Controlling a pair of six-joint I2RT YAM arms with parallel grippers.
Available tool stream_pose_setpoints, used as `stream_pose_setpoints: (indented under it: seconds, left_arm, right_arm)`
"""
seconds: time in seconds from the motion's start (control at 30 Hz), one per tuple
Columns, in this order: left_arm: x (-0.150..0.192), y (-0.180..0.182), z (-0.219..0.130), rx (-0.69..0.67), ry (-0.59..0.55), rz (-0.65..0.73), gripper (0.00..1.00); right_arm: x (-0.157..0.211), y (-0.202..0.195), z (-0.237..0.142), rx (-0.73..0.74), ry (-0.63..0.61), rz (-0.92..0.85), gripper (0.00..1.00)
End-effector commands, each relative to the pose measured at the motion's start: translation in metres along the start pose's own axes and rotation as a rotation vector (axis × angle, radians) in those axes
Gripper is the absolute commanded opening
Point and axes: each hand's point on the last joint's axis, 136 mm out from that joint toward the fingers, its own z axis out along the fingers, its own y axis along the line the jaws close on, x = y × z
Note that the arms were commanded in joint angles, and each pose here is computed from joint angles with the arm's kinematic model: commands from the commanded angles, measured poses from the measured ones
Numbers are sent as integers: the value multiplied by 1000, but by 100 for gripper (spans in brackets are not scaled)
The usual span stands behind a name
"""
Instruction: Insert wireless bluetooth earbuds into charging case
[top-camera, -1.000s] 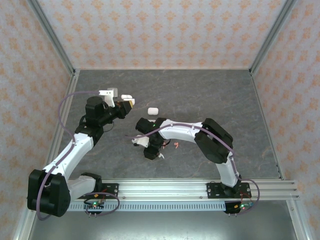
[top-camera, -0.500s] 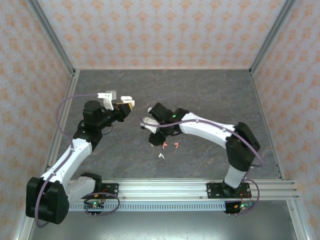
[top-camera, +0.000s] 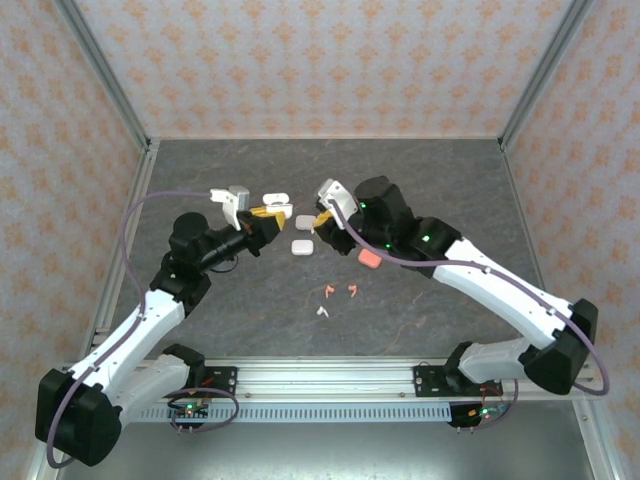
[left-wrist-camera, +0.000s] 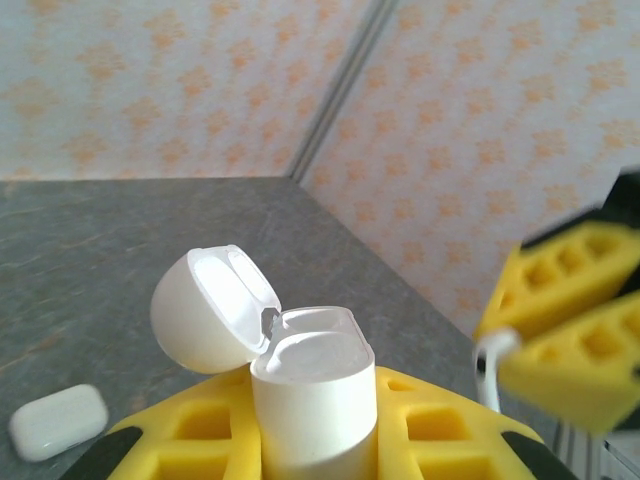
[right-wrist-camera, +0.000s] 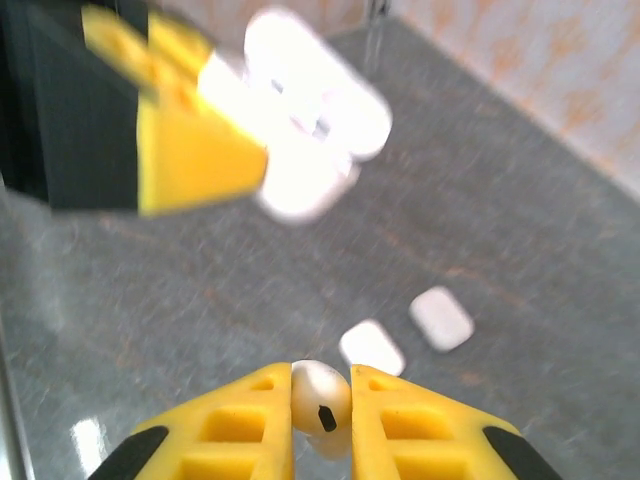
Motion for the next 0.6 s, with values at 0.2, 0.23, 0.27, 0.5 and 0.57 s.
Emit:
stream_pose_setpoints:
  seconds: [0.2, 0.23, 0.27, 0.5, 0.57]
  left_arm:
    - [-9, -46, 2, 168, -39, 126, 0]
    - [-9, -50, 3, 179, -36, 136, 0]
    - [-8, -53, 4, 187, -31, 145, 0]
    - [-1, -68, 7, 235, 2, 215, 0]
    - [1, -70, 8, 244, 9, 222, 0]
  right_arm:
    - [-48, -5, -25, 30, -168, -71, 16]
    - [-50, -3, -24, 18, -178, -73, 15]
    - [-53, -2, -24, 10, -190, -72, 15]
    - [-70, 8, -30, -33, -258, -97, 15]
    - [-69, 12, -30, -50, -258, -104, 15]
